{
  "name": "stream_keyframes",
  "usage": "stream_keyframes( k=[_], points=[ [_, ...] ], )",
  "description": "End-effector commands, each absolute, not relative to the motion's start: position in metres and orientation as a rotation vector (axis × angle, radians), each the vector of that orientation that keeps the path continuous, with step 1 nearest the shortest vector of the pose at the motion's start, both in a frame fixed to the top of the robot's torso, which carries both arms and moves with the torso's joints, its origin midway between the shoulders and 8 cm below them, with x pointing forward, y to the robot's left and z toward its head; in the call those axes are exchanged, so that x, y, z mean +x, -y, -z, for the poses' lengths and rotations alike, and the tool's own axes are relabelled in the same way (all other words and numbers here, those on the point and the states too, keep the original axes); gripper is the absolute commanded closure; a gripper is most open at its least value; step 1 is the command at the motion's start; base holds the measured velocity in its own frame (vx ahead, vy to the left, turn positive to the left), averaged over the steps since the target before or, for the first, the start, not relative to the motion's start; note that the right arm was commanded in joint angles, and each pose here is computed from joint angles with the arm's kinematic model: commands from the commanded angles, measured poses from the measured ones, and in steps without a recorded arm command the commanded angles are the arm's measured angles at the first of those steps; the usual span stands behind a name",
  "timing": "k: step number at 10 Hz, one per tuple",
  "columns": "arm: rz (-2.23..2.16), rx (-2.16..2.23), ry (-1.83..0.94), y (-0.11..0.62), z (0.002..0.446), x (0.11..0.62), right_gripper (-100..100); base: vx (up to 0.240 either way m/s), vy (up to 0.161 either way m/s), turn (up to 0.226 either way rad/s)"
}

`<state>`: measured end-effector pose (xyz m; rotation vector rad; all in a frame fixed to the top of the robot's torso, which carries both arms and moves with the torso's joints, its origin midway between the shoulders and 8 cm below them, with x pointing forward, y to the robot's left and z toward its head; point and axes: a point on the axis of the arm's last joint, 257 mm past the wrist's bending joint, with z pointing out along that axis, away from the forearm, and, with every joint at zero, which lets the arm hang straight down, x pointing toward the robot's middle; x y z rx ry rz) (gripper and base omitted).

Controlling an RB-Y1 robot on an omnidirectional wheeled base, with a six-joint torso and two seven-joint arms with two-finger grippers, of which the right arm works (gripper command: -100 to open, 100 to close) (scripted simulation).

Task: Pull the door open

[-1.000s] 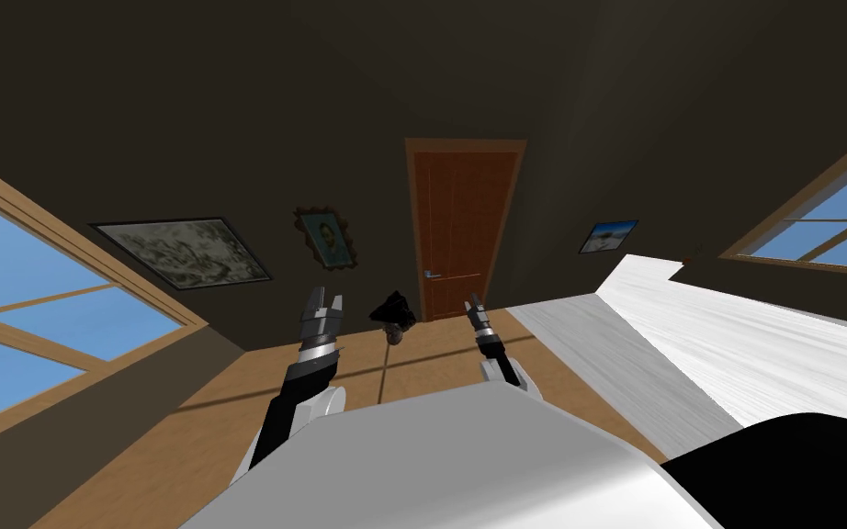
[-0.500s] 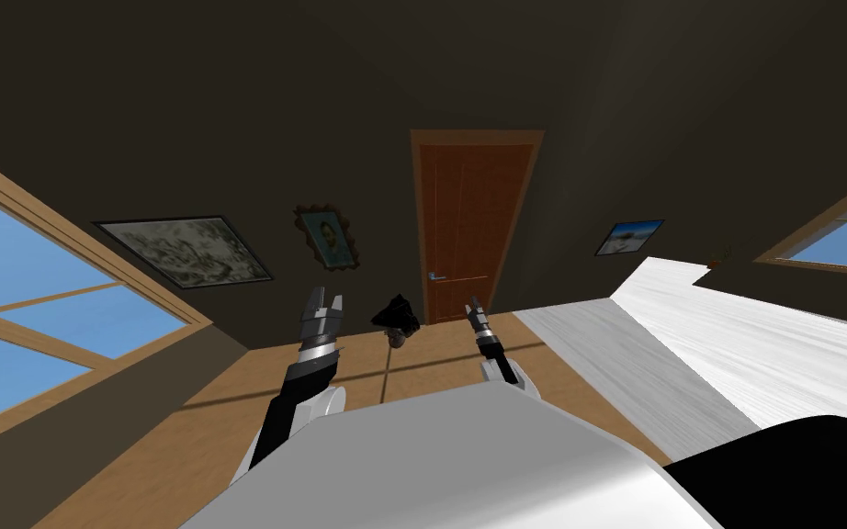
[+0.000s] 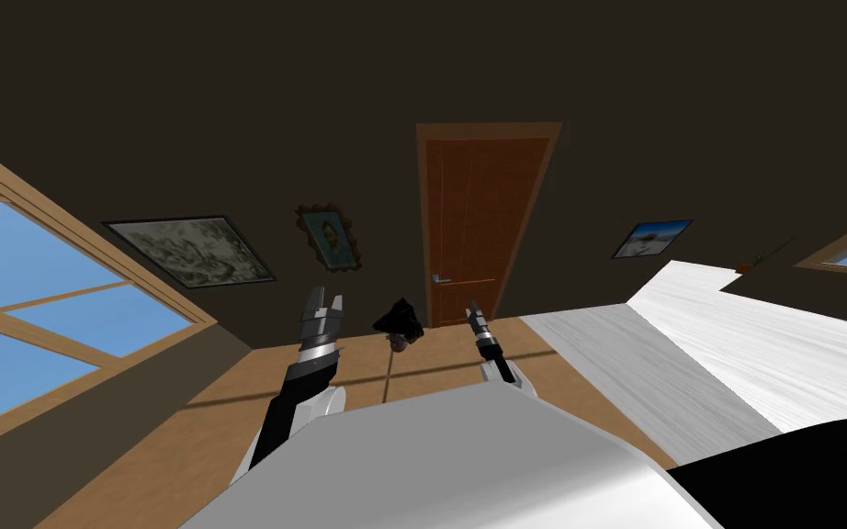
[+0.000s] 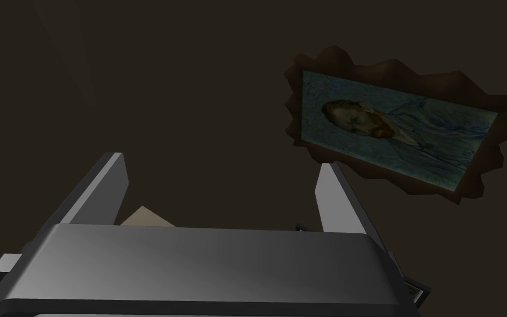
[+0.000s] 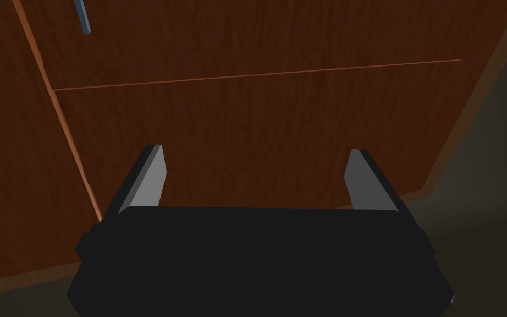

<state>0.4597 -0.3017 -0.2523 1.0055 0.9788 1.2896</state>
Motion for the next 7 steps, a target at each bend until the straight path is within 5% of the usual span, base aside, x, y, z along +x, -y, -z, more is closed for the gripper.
stream_keyframes(
  k=[1,7],
  points=[
    [-1.277,1.024,-0.99,0.306,0.263,0.462,-100,0.094,0.026,0.046],
    [-1.233,1.089,-1.027,0.319,0.302,0.467,-100,0.105,0.023,0.046]
  ],
)
